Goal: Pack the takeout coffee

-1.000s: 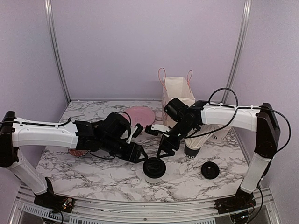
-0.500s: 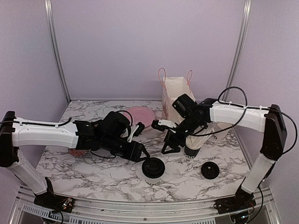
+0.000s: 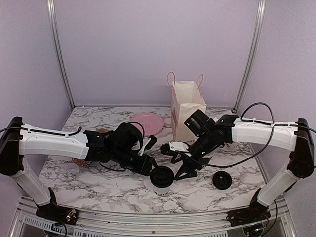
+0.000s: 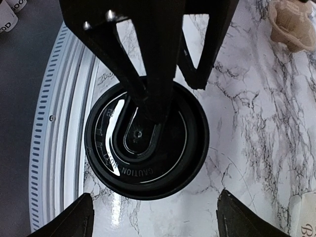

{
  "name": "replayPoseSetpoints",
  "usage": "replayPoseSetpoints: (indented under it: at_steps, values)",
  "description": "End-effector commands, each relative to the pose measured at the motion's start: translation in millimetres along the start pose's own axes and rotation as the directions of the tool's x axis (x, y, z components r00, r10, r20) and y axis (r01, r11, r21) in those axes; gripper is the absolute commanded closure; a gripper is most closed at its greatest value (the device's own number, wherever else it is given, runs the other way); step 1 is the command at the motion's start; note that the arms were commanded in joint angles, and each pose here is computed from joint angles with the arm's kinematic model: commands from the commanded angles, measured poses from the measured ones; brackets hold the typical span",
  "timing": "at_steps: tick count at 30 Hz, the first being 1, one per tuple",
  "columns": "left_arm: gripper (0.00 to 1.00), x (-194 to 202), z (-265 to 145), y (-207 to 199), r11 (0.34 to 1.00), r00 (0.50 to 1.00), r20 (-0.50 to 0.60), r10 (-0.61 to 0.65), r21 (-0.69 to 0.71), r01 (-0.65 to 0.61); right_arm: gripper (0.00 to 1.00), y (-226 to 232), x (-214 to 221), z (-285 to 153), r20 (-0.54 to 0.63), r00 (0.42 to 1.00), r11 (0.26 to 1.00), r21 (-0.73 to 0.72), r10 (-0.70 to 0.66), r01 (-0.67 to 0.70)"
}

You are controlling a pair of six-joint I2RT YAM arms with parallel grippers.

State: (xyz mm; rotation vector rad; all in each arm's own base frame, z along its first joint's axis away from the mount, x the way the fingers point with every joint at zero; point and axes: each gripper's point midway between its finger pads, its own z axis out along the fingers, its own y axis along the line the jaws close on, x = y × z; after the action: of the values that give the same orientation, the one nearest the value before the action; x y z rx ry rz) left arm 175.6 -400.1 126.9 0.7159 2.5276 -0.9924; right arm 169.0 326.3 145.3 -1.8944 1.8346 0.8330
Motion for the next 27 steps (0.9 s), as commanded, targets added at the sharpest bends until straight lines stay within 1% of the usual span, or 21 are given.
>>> replayPoseSetpoints:
  at_steps: [1, 7, 10, 12, 14, 17, 23, 27]
  values:
    - [0.51, -1, -2, -1, 1.000, 1.000, 0.019, -0.022, 0.006, 0.022, 0.17, -9, -5, 14, -0.019, 0.998, 0.997, 0.056, -0.055, 0.056]
    - [0.52, 1, -14, 2, 0.998, 0.997, 0.057, -0.054, -0.008, 0.055, 0.18, -45, -10, 21, -0.052, 0.999, 0.983, 0.180, -0.016, 0.025]
    - [0.52, 1, -22, 6, 0.997, 0.994, 0.087, -0.066, -0.023, 0.068, 0.18, -65, -11, 23, -0.052, 0.999, 0.976, 0.218, 0.014, -0.002]
    - [0.52, 0, -29, 10, 0.996, 0.991, 0.114, -0.076, -0.040, 0.081, 0.19, -78, -12, 23, -0.041, 0.998, 0.973, 0.229, 0.040, -0.030]
    - [0.48, 0, -33, 17, 0.992, 0.986, 0.137, -0.093, -0.067, 0.103, 0.19, -89, -19, 23, -0.016, 0.998, 0.971, 0.233, 0.064, -0.058]
    - [0.46, 2, -38, 24, 0.987, 0.981, 0.155, -0.114, -0.098, 0.130, 0.19, -102, -29, 25, 0.013, 0.997, 0.970, 0.228, 0.079, -0.080]
    - [0.40, 5, -45, 36, 0.975, 0.977, 0.163, -0.136, -0.155, 0.161, 0.20, -124, -42, 28, 0.015, 0.997, 0.968, 0.235, 0.082, -0.083]
    - [0.39, 7, -50, 50, 0.959, 0.973, 0.182, -0.139, -0.222, 0.179, 0.20, -129, -36, 23, 0.008, 0.995, 0.963, 0.251, 0.100, -0.099]
